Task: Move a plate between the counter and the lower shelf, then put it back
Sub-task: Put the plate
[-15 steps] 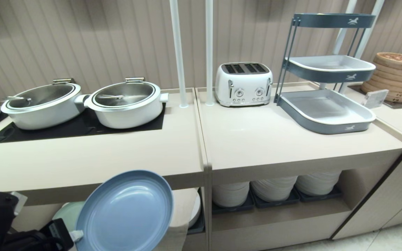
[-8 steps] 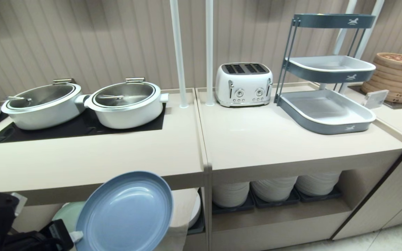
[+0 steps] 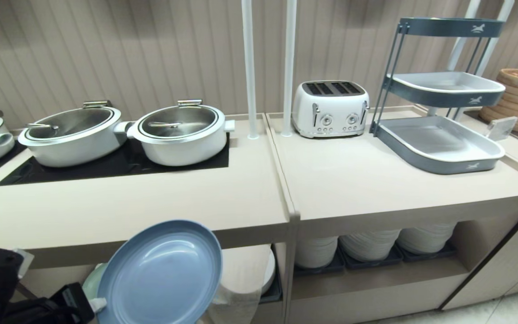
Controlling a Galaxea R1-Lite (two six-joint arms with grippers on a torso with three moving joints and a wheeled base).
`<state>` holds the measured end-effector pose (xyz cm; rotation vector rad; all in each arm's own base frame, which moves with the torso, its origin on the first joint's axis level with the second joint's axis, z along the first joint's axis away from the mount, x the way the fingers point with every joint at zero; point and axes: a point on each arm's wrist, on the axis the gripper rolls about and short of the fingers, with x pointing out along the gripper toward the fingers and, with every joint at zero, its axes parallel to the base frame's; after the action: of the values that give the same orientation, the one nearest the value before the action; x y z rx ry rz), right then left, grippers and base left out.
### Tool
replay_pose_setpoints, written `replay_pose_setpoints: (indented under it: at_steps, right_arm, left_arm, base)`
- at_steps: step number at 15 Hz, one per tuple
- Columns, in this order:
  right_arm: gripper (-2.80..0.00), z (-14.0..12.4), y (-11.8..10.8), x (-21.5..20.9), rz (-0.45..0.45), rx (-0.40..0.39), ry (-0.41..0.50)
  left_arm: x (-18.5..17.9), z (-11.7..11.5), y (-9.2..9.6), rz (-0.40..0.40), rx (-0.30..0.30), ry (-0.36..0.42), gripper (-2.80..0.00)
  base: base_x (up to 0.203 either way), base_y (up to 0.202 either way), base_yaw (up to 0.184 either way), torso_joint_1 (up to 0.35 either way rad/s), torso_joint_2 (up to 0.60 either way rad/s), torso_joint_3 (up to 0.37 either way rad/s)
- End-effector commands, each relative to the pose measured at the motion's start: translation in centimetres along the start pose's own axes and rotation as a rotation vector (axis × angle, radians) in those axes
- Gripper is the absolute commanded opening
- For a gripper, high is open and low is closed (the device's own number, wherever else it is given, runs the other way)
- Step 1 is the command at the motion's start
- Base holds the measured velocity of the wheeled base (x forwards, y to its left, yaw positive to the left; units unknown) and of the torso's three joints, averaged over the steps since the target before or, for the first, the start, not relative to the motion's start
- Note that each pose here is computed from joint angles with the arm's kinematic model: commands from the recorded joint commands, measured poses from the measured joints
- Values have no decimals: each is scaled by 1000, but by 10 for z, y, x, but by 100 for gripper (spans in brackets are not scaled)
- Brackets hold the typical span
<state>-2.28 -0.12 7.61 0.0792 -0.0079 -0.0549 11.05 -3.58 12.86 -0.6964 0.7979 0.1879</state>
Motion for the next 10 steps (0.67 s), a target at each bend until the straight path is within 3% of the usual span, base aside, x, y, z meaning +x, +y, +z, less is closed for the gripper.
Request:
replay_pose_setpoints:
  at_steps: [1,10]
  right_arm:
    - [-280,0,0,0,0,1,0]
    - [-280,0,0,0,0,1,0]
  left_arm:
    - [0,0,0,1,-6,-1,-280]
    - [-1,0,0,-3,-8,-10,-280]
  base:
    - [0,190,-2,5,5,2]
    - [0,196,-1,1,1,1]
